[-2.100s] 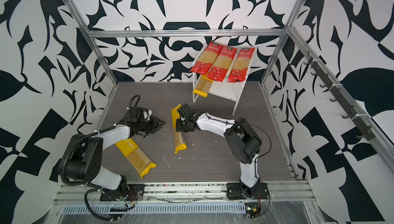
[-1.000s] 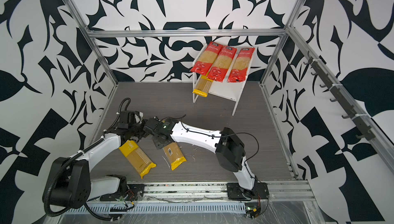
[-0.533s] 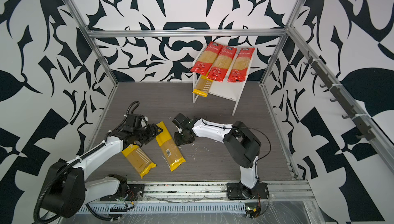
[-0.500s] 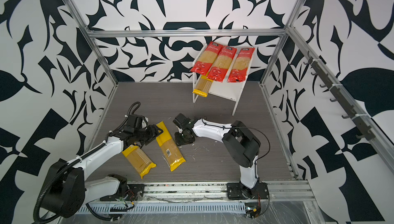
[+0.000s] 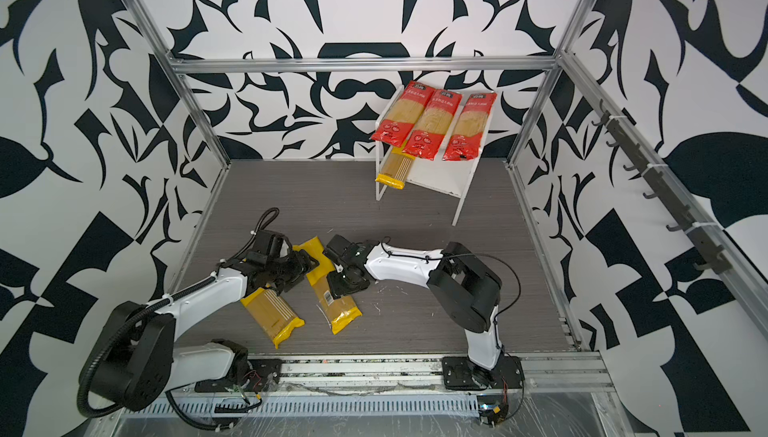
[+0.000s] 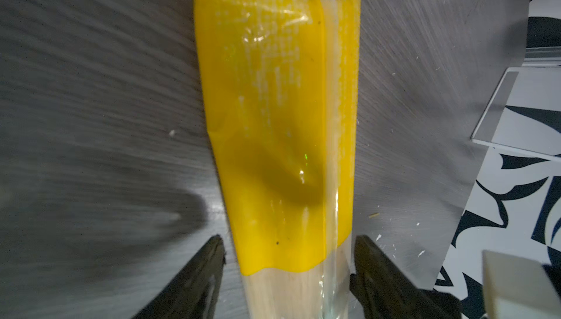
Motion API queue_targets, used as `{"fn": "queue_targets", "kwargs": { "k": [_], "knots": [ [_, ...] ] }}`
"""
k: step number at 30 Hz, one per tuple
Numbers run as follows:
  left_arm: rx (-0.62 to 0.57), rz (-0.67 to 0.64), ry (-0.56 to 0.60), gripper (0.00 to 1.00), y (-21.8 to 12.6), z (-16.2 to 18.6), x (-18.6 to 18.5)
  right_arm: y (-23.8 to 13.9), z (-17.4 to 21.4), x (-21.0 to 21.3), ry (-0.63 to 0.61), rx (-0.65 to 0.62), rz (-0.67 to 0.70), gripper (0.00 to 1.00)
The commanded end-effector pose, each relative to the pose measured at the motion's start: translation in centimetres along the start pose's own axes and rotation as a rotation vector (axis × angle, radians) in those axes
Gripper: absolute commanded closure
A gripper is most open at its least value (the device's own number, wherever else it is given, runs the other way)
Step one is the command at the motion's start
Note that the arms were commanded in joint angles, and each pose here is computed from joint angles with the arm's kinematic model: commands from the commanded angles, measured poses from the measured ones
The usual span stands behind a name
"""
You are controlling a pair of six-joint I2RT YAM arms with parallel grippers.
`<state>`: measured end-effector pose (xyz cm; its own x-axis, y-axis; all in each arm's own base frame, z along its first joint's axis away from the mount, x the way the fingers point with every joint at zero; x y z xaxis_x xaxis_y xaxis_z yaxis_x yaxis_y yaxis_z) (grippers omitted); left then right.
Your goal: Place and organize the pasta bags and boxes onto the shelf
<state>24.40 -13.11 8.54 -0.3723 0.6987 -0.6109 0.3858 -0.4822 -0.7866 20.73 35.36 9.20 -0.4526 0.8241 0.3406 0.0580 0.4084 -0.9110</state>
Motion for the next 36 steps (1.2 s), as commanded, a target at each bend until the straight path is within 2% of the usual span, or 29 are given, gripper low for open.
{"fn": "queue_targets", "kwargs": {
  "k": [1,6,13,16,21,26,30,36],
  "knots": [
    [0.034,0.021,-0.023,0.31,1.1,0.2,0.0,-1.6,-0.9,-0.8,0.006,-0.052,0.012,0.38],
    [0.051,0.028,-0.026,0.38,2.1,0.1,0.1,-0.3,0.3,-1.9,0.093,0.008,-0.158,0.37],
    [0.064,0.030,-0.026,0.48,2.7,0.1,0.2,2.8,1.4,-2.4,0.141,0.021,-0.222,0.43],
    [0.075,0.037,-0.029,0.51,2.8,0.2,0.1,3.8,1.3,-2.3,0.169,0.011,-0.264,0.47],
    [0.062,0.047,-0.022,0.53,2.3,0.0,-0.3,3.8,0.6,-1.8,0.174,-0.045,-0.319,0.62],
    [0.042,0.062,-0.011,0.50,1.2,-0.6,-1.1,2.6,-0.1,-1.3,0.162,-0.088,-0.344,0.78],
    [0.006,0.114,-0.029,0.42,-0.6,-1.9,-1.7,0.7,-0.7,-0.7,0.141,-0.142,-0.359,0.90],
    [-0.041,0.250,-0.064,0.31,-3.5,-3.6,-2.6,-2.8,-1.8,0.6,0.122,-0.221,-0.427,0.96]
  ]
}}
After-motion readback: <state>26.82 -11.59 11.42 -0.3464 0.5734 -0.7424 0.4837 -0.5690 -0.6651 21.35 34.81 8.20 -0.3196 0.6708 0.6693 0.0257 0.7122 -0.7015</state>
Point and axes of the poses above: each gripper's point midway between its finger pads, its own y axis out along the fingers, its own x axis along the line the jaws close on, z = x × y, the point moved 5 cm from there along -y, back along the fingers, and after that the axes turned 3 degrees about -y, right-handed, at the moved point
